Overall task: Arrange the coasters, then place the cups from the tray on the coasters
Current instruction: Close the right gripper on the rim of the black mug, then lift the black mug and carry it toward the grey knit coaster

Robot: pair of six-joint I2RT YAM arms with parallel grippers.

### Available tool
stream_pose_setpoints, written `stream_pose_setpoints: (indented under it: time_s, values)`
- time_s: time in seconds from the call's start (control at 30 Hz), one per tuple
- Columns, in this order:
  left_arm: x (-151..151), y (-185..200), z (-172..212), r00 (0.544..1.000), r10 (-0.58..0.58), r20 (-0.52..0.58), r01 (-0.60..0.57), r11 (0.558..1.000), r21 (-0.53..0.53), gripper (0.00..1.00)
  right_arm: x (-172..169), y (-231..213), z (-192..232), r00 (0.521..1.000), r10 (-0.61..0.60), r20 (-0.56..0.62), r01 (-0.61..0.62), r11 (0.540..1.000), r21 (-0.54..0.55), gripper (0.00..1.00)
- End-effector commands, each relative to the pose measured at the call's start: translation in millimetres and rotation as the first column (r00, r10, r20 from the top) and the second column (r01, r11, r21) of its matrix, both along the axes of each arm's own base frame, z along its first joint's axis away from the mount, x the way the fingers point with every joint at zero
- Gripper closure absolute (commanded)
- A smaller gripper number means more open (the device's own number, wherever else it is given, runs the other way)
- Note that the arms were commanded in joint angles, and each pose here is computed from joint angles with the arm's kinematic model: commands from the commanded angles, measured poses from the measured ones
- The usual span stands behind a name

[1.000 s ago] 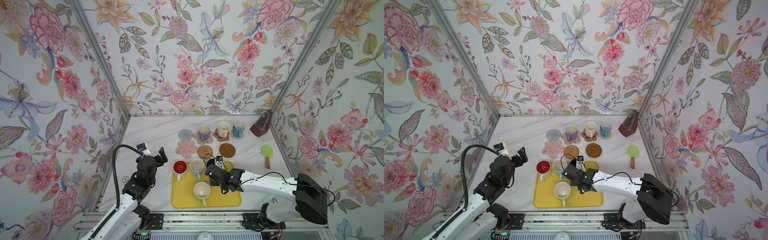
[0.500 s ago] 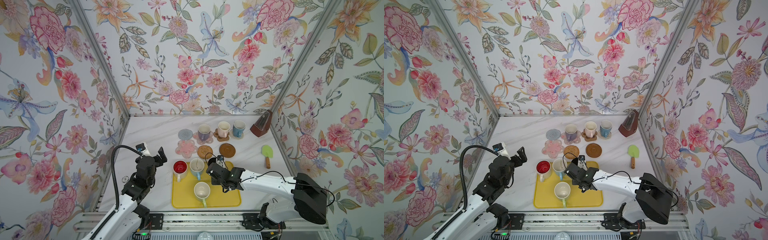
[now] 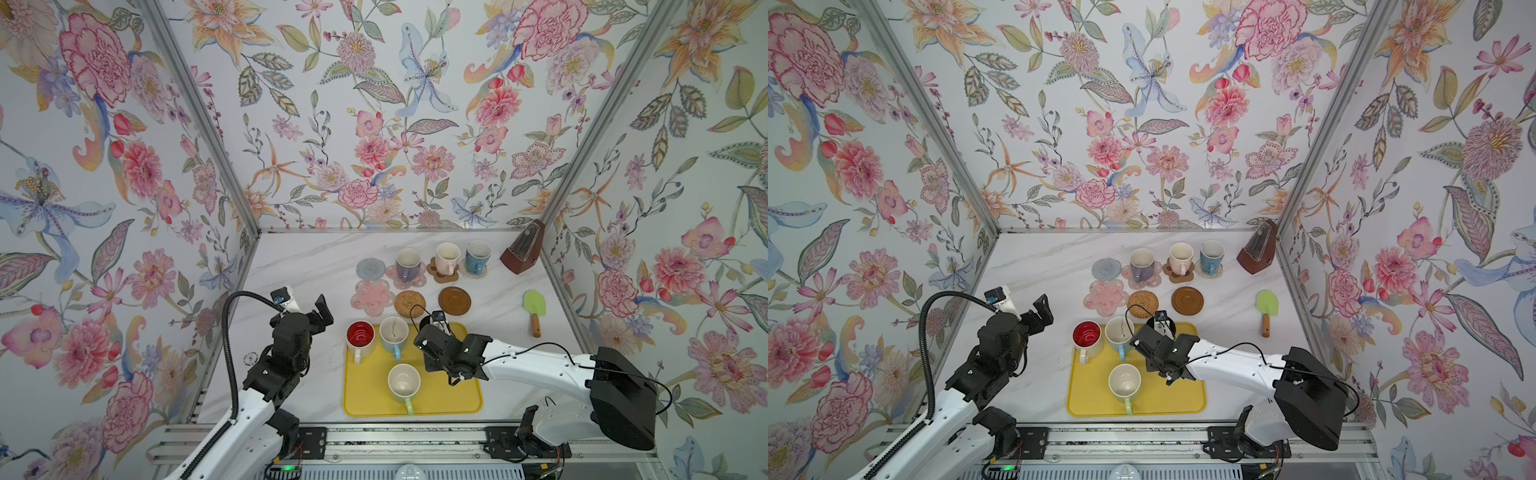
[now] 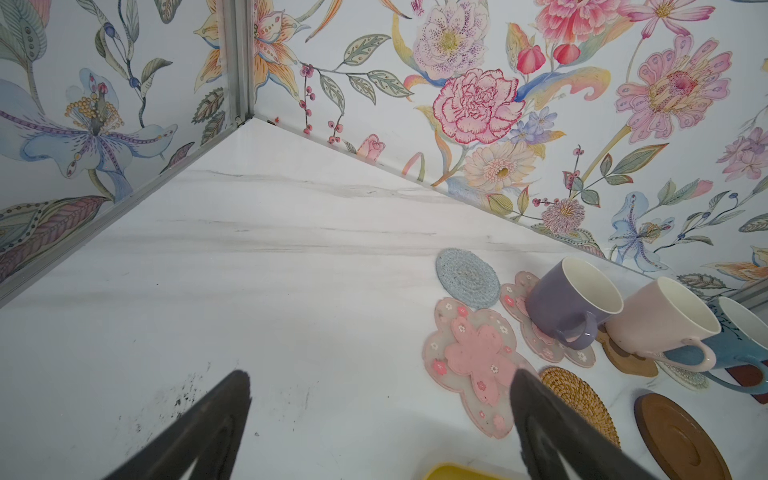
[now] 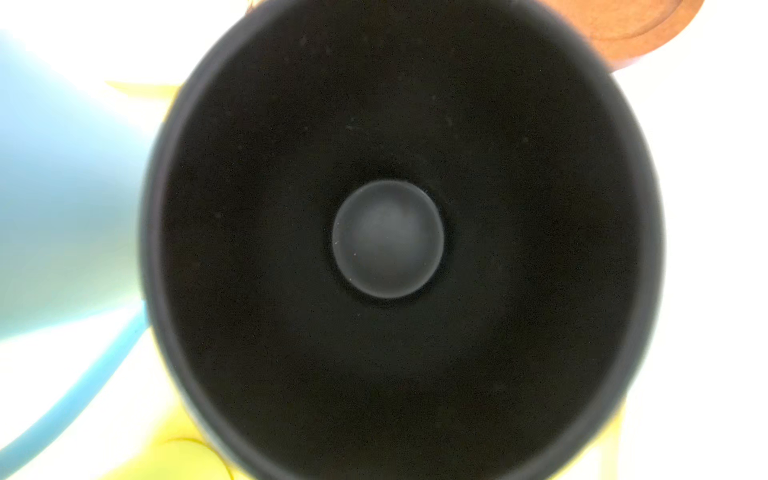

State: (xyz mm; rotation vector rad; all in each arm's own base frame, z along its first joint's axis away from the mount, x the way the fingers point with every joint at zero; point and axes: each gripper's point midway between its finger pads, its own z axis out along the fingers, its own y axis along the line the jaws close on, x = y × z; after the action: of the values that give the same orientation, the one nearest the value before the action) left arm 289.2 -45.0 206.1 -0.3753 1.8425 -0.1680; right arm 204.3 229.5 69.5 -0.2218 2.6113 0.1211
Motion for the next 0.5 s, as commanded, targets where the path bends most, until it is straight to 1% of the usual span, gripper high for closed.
stream_pose_setpoints:
  time_s: [0.0,0.13,0.27,0.47]
  values:
    - [-3,12,-7,0.999,0.052,-0.016,-0.052,0.999,0.006,0.01,4,2,22,0.998,0.037,0.041,-0.037,0.999,0.005,1.00]
    - [-4,13,-10,0.998,0.054,-0.026,-0.053,0.998,0.022,0.01,8,1,44,0.996,0.054,0.077,-0.056,0.998,0.016,1.00]
    - [-6,14,-13,0.998,0.054,-0.030,-0.054,0.998,0.015,0.01,13,0,69,0.992,0.062,0.109,-0.066,0.997,0.040,1.00]
    - [-10,16,-20,0.997,0.058,-0.056,-0.057,0.998,0.021,0.01,30,6,111,0.981,0.101,0.166,-0.112,0.992,0.061,1.00]
